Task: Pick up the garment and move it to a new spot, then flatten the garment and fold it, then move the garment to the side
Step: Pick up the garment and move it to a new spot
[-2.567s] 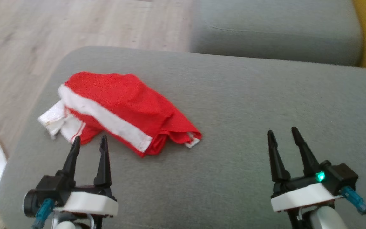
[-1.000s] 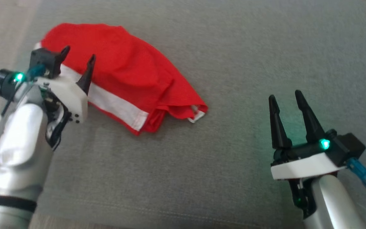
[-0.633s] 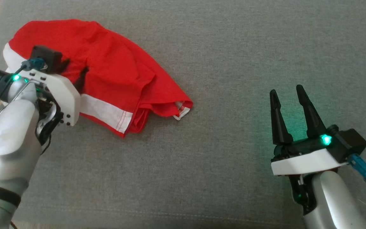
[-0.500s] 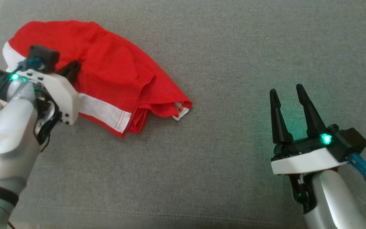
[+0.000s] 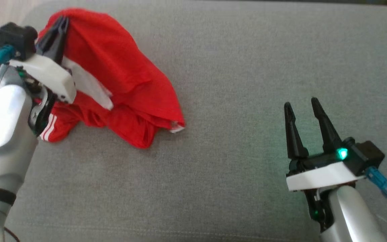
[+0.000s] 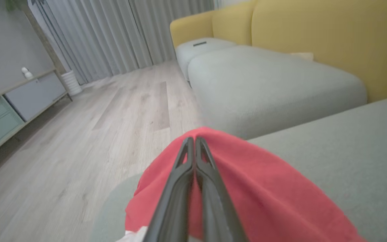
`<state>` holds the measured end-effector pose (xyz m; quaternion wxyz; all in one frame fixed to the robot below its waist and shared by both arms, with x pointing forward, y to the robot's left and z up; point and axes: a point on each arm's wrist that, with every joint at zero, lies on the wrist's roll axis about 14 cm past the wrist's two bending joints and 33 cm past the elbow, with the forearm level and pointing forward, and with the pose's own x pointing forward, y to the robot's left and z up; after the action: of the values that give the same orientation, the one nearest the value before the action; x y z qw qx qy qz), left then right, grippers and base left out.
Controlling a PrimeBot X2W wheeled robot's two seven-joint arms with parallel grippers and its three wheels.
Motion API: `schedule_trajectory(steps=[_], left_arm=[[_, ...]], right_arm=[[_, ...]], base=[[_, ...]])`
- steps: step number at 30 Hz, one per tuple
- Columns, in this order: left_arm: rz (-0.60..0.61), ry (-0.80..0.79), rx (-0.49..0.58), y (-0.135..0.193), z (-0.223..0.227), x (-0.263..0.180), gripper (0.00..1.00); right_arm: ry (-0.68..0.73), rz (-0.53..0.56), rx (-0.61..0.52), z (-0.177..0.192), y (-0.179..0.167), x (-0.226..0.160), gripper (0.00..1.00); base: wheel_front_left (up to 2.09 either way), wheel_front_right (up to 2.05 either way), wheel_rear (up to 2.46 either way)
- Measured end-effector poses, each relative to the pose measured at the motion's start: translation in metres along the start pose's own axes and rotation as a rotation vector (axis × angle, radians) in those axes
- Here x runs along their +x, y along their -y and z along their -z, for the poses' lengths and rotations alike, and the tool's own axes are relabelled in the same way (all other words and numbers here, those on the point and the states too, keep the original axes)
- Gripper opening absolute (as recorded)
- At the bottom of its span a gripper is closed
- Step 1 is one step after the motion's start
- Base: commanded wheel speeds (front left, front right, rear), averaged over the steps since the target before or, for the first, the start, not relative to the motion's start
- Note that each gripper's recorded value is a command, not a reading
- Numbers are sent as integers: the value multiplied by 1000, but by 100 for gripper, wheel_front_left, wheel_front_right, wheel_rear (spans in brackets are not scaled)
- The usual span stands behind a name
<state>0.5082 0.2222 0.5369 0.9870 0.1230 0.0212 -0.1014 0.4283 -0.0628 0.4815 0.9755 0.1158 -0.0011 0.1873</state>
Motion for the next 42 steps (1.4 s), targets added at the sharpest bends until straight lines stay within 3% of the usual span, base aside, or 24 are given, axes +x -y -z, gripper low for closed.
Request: schedule_trajectory(steps=[10, 18, 33, 42], left_arm=[[-7, 339, -24, 14, -112, -12, 0], [74, 407, -54, 52, -133, -18, 0], [395, 480, -206, 199, -174, 1, 0], [566, 600, -311, 279, -227, 7, 0]], right_arm=[[25, 17, -8, -14, -1, -18, 100], [42, 39, -13, -21, 5, -25, 100], [111, 195, -8, -46, 48, -60, 100], [168, 308, -17, -67, 78, -86, 100]], base=[[0, 0, 0], [0, 0, 0], [0, 0, 0], [0, 0, 0]])
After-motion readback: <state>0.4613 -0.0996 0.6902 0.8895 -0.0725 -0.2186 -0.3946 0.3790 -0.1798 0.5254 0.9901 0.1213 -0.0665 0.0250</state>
